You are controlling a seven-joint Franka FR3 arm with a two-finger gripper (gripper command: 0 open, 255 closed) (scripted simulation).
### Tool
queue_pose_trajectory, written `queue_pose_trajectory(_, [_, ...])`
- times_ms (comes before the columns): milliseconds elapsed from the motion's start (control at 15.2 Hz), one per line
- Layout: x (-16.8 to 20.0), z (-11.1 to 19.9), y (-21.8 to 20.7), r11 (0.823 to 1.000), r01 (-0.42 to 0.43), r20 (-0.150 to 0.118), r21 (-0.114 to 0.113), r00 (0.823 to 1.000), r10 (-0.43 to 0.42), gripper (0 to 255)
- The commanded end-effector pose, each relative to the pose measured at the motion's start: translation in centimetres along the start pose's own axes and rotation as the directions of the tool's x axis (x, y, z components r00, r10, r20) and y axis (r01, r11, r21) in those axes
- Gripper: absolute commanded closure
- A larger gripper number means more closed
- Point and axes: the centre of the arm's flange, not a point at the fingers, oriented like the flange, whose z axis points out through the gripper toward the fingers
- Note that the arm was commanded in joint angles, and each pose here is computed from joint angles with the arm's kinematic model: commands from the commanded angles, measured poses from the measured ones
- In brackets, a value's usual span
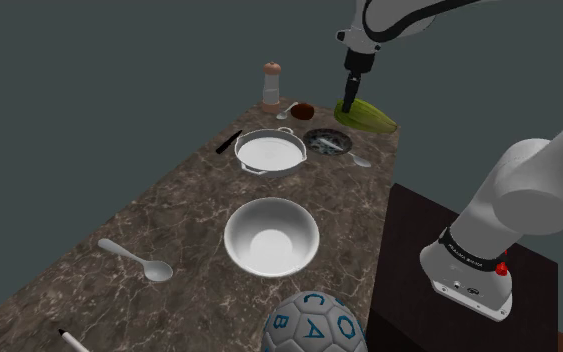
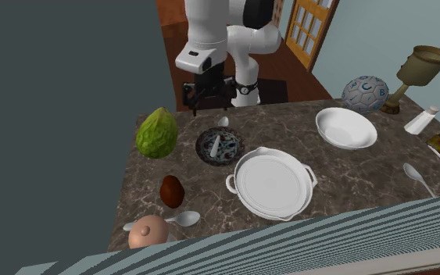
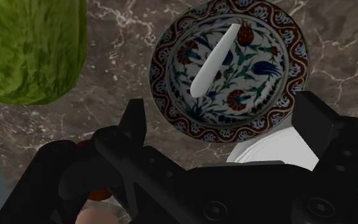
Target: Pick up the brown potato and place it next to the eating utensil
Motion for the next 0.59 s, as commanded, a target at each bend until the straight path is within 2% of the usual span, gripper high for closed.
queue_pose_trajectory(0, [1.5,1.4,2.0,0.999,0.038,-0.010,-0.007,0.999,-0.038,0])
queue_pose_trajectory(528, [7.7,5.8,8.6,0.983,0.179,-0.046,-0.030,0.983,-0.180,0])
